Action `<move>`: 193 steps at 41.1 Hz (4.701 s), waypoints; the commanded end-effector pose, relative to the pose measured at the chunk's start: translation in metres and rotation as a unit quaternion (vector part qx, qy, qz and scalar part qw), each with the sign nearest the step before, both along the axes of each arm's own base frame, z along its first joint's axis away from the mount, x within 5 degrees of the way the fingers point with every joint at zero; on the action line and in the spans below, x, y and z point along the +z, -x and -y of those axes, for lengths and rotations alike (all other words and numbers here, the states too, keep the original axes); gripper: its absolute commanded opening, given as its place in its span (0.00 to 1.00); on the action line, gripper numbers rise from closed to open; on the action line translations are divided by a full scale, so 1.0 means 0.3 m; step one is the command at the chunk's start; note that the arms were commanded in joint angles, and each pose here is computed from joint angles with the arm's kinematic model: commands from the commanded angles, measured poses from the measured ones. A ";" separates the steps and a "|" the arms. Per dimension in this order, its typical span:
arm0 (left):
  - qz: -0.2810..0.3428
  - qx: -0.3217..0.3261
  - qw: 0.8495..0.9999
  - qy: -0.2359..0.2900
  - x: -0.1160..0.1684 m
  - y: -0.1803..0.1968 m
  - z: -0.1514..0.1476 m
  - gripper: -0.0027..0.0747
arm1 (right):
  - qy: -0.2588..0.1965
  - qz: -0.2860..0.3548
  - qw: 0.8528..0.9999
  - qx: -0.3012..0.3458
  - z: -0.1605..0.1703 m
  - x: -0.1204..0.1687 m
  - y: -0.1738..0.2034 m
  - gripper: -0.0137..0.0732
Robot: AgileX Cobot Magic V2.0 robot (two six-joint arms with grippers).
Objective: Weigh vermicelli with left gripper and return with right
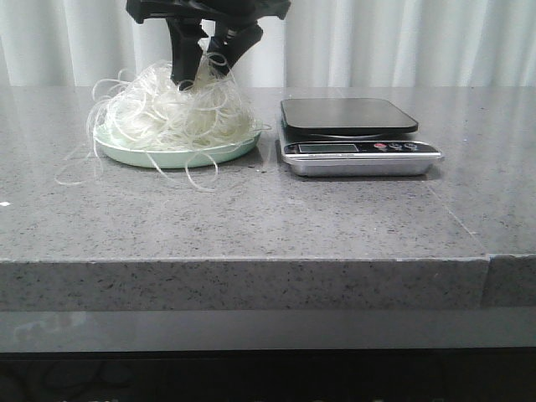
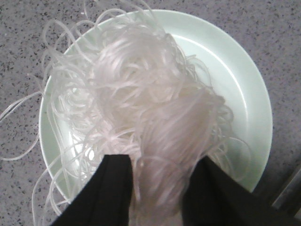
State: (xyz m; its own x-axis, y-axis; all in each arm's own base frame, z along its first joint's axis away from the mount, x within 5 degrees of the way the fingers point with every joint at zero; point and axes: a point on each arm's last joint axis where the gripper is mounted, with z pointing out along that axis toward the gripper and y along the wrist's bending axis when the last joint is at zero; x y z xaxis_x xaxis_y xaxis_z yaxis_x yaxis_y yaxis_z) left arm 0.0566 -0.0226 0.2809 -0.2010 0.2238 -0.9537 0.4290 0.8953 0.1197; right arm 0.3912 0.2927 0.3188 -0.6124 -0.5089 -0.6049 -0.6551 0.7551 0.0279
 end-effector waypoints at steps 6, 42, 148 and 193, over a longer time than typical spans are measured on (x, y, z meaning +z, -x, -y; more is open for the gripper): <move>0.039 -0.005 0.999 0.024 0.050 -0.003 0.006 0.21 | -0.030 0.058 0.998 -0.002 0.044 0.162 0.033 0.67; 0.039 -0.005 0.999 0.024 0.050 -0.003 0.006 0.21 | -0.049 0.095 0.992 -0.062 0.280 0.385 0.076 0.34; 0.055 -0.007 0.998 0.031 0.063 -0.003 0.007 0.21 | -0.188 0.296 0.920 -0.176 0.861 -0.158 1.010 0.33; 0.153 0.216 0.962 0.073 -0.248 0.006 -0.079 0.21 | -0.187 0.295 0.920 -0.176 0.861 -0.159 1.011 0.33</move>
State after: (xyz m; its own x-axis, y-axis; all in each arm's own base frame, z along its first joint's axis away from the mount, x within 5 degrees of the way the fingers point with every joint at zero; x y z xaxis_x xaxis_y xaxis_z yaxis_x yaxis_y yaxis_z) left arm 0.0562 0.0015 0.2045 0.0013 0.0531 -0.9986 -0.0226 0.9983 0.0530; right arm 0.0855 0.0344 0.2556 -0.2996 -0.0616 -0.9521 -0.3576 0.9324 0.0522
